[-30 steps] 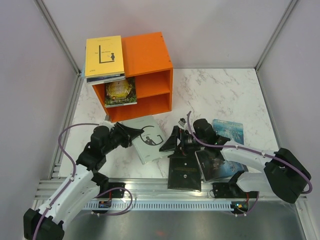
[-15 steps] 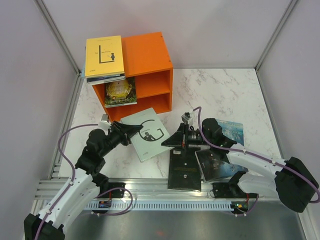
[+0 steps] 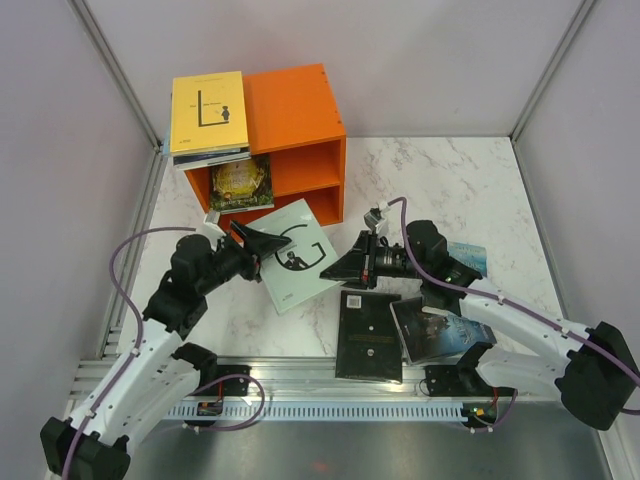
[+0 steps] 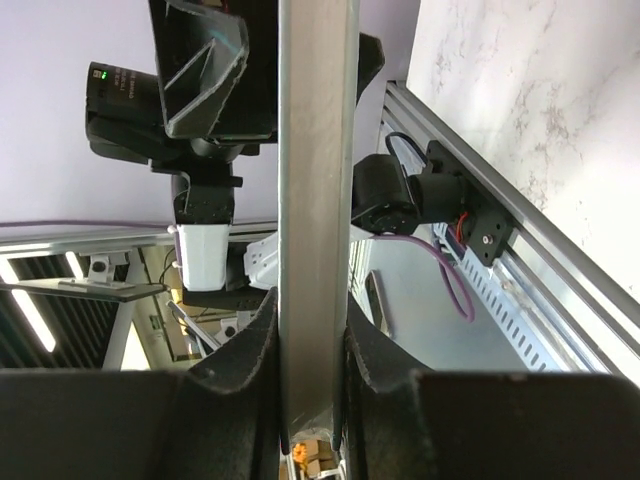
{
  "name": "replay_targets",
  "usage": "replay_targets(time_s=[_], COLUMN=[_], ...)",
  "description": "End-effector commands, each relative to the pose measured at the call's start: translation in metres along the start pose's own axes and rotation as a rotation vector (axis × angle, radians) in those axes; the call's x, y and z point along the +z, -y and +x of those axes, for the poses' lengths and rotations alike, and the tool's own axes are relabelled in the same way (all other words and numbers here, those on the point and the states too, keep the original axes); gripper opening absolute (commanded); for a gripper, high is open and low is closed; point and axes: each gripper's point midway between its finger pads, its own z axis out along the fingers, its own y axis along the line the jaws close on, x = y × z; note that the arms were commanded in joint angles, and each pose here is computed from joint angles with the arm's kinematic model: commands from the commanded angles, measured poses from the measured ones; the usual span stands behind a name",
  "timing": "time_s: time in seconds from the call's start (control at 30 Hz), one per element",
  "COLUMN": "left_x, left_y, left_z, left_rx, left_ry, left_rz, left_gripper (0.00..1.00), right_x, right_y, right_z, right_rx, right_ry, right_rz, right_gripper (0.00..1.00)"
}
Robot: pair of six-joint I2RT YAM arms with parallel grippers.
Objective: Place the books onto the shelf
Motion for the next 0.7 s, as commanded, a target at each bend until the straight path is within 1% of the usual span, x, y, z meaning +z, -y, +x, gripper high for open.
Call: replay_targets(time_s=[0.0, 0.03, 0.17, 0.2, 0.27, 0.3, 0.4, 0.43, 0.47, 0.5, 0.57, 0.67], left_x=[-0.015, -0.019, -0.032, -0.037, -0.045, -0.051, -0.066, -0.075, -0.080, -0.085, -0.098, -0.111], left_y=[0.019, 0.027, 0.034, 0.037, 0.039, 0.041, 0.043, 0.049, 0.041, 0.041, 0.044, 0.057], left_z=[0.006, 0.004, 0.001, 0.000, -0.002, -0.002, -0.002, -0.001, -0.001, 0.000, 0.000, 0.002], left_rx=[0.149, 0.165, 0.204, 0.222, 0.231, 0.249, 0.278, 0.292, 0.289, 0.302, 0.312, 0.328], left_ry=[-0.037, -0.027, 0.007, 0.020, 0.043, 0.053, 0.073, 0.082, 0.087, 0.092, 0.113, 0.135], left_rz=[-0.004, 0.005, -0.016, -0.011, -0.034, -0.030, -0.061, -0.046, -0.085, -0.088, -0.084, -0.028], left_gripper=[0.68, 0.70, 0.81, 0.86, 0.91, 1.00, 1.00, 1.00, 1.00, 1.00, 1.00, 1.00], right_x=[-0.003, -0.002, 0.001, 0.003, 0.004, 0.007, 0.013, 0.015, 0.017, 0.022, 0.028, 0.041], right_y=[-0.064, -0.067, -0.076, -0.078, -0.081, -0.083, -0.090, -0.091, -0.094, -0.098, -0.101, -0.108], right_z=[-0.010, -0.011, -0.021, -0.026, -0.032, -0.037, -0.054, -0.057, -0.061, -0.070, -0.078, -0.094], right_rx=[-0.167, -0.171, -0.162, -0.160, -0.145, -0.148, -0.158, -0.161, -0.168, -0.174, -0.180, -0.189], right_ry=[0.027, 0.025, 0.027, 0.031, 0.034, 0.035, 0.053, 0.051, 0.053, 0.059, 0.057, 0.064], right_rz=[-0.144, -0.148, -0.170, -0.179, -0.192, -0.197, -0.209, -0.210, -0.215, -0.220, -0.224, -0.235], right_gripper=[0.00, 0.00, 0.00, 0.00, 0.00, 0.00, 0.00, 0.00, 0.00, 0.00, 0.00, 0.00])
